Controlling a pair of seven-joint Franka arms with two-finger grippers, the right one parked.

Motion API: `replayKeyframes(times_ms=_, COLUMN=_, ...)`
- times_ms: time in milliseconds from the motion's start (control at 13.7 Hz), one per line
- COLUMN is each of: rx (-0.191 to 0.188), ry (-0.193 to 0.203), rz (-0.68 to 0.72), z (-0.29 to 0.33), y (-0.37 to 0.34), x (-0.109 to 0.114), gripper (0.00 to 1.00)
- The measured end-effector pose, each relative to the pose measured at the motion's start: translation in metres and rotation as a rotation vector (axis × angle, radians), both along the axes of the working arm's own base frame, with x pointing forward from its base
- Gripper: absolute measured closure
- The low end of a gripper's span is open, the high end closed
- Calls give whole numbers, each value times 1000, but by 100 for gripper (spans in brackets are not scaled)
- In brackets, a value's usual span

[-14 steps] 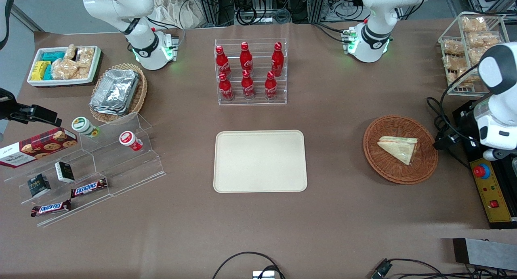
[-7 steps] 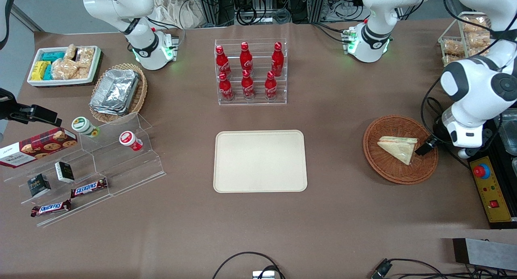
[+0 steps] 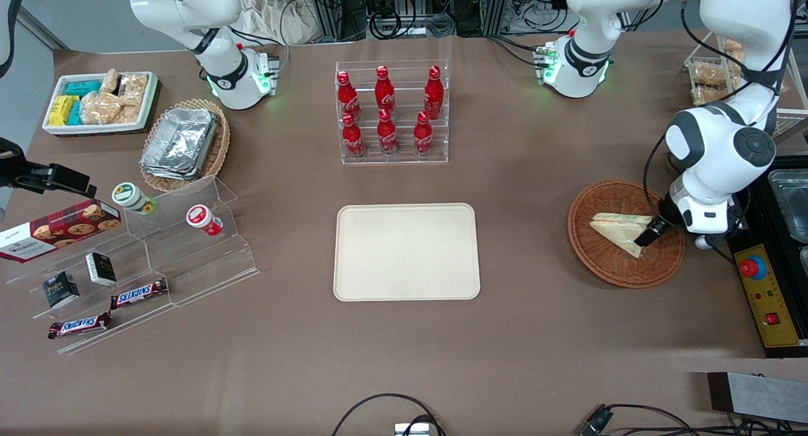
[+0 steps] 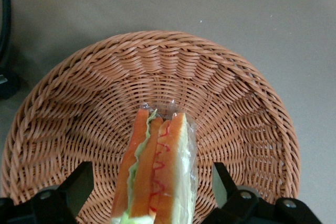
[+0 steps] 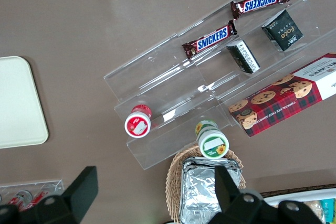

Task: Place sandwich from basket to tray
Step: 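Lower the open left gripper onto the wrapped sandwich in the basket, then close the left gripper on the sandwich and lift it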

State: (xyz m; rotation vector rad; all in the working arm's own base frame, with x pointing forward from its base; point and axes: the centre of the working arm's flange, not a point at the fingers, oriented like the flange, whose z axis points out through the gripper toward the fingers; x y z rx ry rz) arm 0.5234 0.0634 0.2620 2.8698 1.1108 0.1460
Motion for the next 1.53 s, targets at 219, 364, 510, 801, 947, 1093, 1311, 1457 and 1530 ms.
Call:
replayKeyframes(times_ms=219, rx=-1, ry=-17, rz=11, z=-12, y=-3, x=-1, gripper=0)
replayKeyframes(times_ms=364, rx=-2, ry=-28, rz=19, z=-26, y=-8, x=-5, gripper=0)
replayKeyframes(times_ms=510, rx=-4, ry=-26, rz=19, z=-34, y=-11, x=-6, gripper=2)
replayKeyframes(times_ms=801, rx=-5, ry=-29, rz=22, z=-33, y=-15, x=-5, gripper=36)
replayKeyframes(times_ms=947, rx=-8, ry=-34, rz=25, z=-30, y=-25, x=-4, gripper=55)
replayKeyframes(times_ms=1093, rx=-12, ry=-38, rz=19, z=-24, y=-39, x=-2, gripper=69)
replayKeyframes(times_ms=1311, rx=-23, ry=6, rz=4, z=3, y=-47, x=-4, gripper=70)
replayKeyframes(times_ms=1457, rx=-14, ry=31, rz=-24, z=37, y=-49, x=-7, gripper=70)
replayKeyframes(times_ms=1530, rx=8, ry=43, rz=-57, z=55, y=-52, x=-8, gripper=70)
